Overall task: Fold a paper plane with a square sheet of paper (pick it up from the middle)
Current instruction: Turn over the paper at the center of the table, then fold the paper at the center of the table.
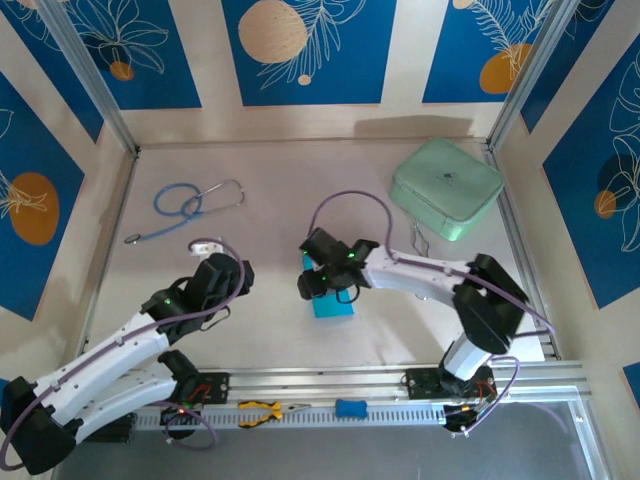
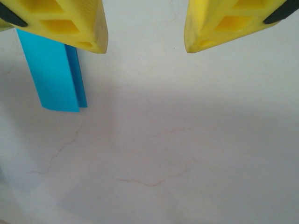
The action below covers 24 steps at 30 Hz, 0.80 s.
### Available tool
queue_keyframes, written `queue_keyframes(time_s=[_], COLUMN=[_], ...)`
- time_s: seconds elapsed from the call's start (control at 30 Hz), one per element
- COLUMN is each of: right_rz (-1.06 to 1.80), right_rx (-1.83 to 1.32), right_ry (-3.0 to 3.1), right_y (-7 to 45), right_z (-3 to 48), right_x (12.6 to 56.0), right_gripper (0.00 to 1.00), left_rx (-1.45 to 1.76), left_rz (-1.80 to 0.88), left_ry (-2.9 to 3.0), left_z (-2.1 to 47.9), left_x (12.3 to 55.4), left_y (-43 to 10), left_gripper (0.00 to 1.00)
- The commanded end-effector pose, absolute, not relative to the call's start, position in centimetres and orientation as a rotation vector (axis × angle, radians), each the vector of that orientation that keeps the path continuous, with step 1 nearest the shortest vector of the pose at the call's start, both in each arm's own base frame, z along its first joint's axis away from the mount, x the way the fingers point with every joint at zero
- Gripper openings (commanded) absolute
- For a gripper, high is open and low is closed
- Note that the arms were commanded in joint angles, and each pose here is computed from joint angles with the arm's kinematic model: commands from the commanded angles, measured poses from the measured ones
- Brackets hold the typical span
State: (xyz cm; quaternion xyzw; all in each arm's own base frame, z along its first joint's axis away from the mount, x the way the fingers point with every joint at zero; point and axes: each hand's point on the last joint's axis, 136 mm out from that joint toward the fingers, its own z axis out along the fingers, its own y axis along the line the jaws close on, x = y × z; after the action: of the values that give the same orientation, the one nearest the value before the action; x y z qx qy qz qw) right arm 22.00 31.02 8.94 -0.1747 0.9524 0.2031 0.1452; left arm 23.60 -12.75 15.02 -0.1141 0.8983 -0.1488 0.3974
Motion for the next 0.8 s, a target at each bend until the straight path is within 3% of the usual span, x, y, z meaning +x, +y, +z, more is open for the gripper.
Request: queue_keyframes(time_s=[0.0,0.33,0.57,0.77], right_rz=[0.974,1.207,1.255,1.284], right_rx=[-0.478,-0.112,-0.079,-0.057], right_ry=[2.666,2.646,2.708,2.745], right_y=[32.4,25.3,25.2,25.7], right_z=[12.1,10.9,9.0,7.6], right_x=[21.4,23.4,23.3,23.3], right_gripper=[0.49,0.32,0.2,0.17], left_rx=[-0.239,-0.156,-0.127,-0.101], left_rz=[-0.434,-0.526,-0.605,-0.63], left_ry=[2.283,2.375,2.42,2.454], left_z=[15.4,13.8,12.8,12.3], left_x=[24.1,24.9,25.2,25.1], left_y=[-14.1,-17.6,-19.6,-20.4], left_gripper=[0.48,0.49,0.49,0.5])
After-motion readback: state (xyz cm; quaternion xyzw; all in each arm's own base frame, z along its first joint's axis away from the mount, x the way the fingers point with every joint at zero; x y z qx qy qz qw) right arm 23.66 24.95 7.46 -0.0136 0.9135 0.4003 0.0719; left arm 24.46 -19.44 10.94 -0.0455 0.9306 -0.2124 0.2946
